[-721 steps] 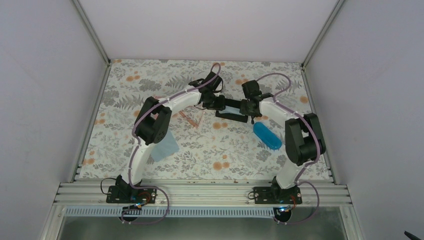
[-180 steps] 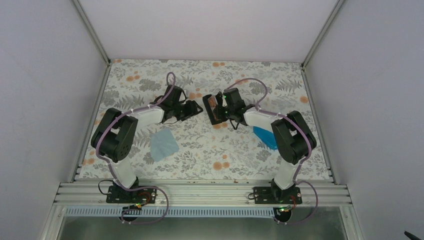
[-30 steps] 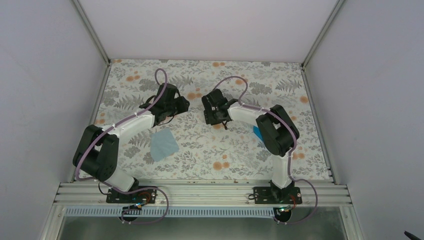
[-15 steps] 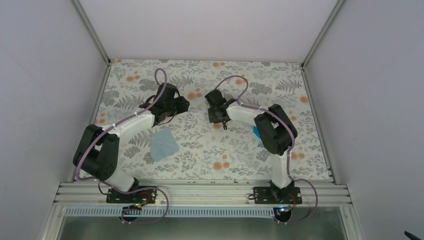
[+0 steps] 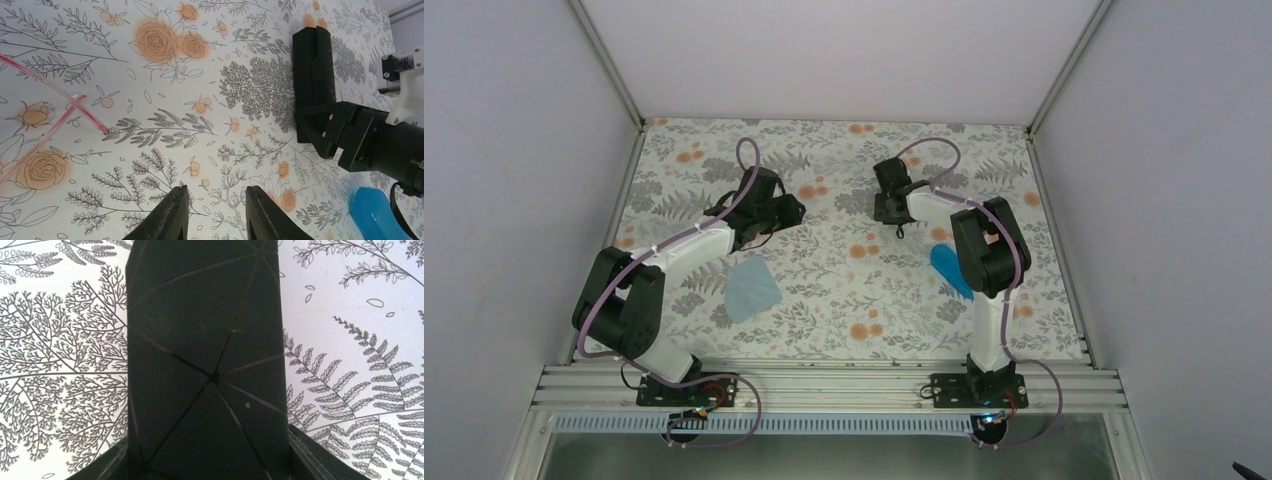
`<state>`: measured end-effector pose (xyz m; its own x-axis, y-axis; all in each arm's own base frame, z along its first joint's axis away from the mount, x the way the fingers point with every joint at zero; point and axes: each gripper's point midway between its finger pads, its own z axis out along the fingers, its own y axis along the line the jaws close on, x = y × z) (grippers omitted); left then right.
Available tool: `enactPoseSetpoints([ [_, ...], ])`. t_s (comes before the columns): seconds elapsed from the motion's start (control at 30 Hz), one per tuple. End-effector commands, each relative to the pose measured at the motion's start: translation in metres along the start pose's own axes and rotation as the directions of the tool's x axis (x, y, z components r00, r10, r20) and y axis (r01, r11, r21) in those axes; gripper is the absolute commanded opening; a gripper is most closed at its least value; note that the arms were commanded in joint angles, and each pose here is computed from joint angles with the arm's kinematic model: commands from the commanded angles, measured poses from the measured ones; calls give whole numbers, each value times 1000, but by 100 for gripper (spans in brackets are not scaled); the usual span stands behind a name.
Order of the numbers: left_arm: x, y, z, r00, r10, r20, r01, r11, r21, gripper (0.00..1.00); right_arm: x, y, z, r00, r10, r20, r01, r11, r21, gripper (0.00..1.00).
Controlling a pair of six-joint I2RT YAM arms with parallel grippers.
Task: Organize the sunglasses
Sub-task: Move the sunglasses case at the center of the board, then pick up the sunglasses case from the center of the board.
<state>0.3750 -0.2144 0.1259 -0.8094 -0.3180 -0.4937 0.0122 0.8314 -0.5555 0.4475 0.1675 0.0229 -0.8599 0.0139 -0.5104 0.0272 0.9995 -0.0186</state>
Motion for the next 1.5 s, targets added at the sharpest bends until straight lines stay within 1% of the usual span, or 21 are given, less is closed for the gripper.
enactPoseSetpoints([
  [0.0,-2,-3,2,1000,13,-6,-12,1000,15,30,-18,6,-1,998,-12,58,12,1000,-1,58],
  [0.1,-3,-3,0,1000,15,-2,-15,1000,13,30,-23,8,-9,997,-5,74,7,1000,-26,72],
  [0.17,-3,-3,-1,1000,19,3,-19,1000,8,34,-29,12,-19,996,2,89,3,998,-59,82],
  [0.23,-6,-2,-5,1000,15,19,-15,1000,-3,40,-34,14,-32,995,15,98,-8,997,-81,94],
  [0.27,-7,-1,-7,999,16,29,-15,1000,-3,42,-37,12,-40,994,30,105,-21,996,-83,99],
  [0.3,-9,-2,-10,999,17,42,-17,1000,0,44,-41,9,-50,992,46,117,-36,996,-88,100],
  [0.4,-13,-6,-20,997,24,71,-26,1000,14,49,-41,-7,-75,983,114,146,-101,990,-95,100],
  [0.47,-15,-9,-27,995,35,88,-37,999,28,51,-36,-31,-92,966,190,173,-180,981,-69,100],
  [0.57,-19,-15,-39,990,60,125,-68,996,54,55,-10,-80,-103,931,313,185,-322,946,21,100],
  [0.6,-21,-18,-44,987,75,143,-85,994,65,55,8,-100,-101,921,350,172,-367,927,77,100],
  [0.67,-24,-23,-55,978,107,180,-124,989,84,58,31,-132,-104,890,424,165,-447,884,137,100],
  [0.73,-28,-28,-67,966,132,224,-158,982,106,62,51,-154,-104,863,483,149,-503,852,145,100],
  [0.83,-30,-38,-86,946,157,284,-208,965,159,70,73,-168,-100,832,545,103,-554,827,93,100],
  [0.87,-30,-42,-91,940,164,299,-224,958,177,73,79,-171,-99,825,559,85,-565,822,80,100],
  [0.97,-31,-52,-105,925,180,335,-261,941,215,88,95,-171,-96,808,588,27,-589,807,39,100],
  [1.03,-31,-56,-109,921,187,342,-275,934,228,97,103,-167,-95,802,597,-14,-597,802,11,100],
  [1.07,-31,-57,-110,920,189,342,-278,932,234,100,106,-162,-96,805,593,-36,-593,805,-12,100],
  [1.2,-29,-63,-111,921,192,339,-290,919,268,100,114,-136,-103,817,564,-119,-576,808,-125,97],
  [1.37,-29,-70,-112,924,186,334,-292,908,302,100,125,-115,-113,818,551,-164,-574,798,-182,95],
  [1.47,-27,-74,-110,927,192,321,-297,899,321,100,128,-101,-116,830,526,-186,-556,809,-194,93],
])
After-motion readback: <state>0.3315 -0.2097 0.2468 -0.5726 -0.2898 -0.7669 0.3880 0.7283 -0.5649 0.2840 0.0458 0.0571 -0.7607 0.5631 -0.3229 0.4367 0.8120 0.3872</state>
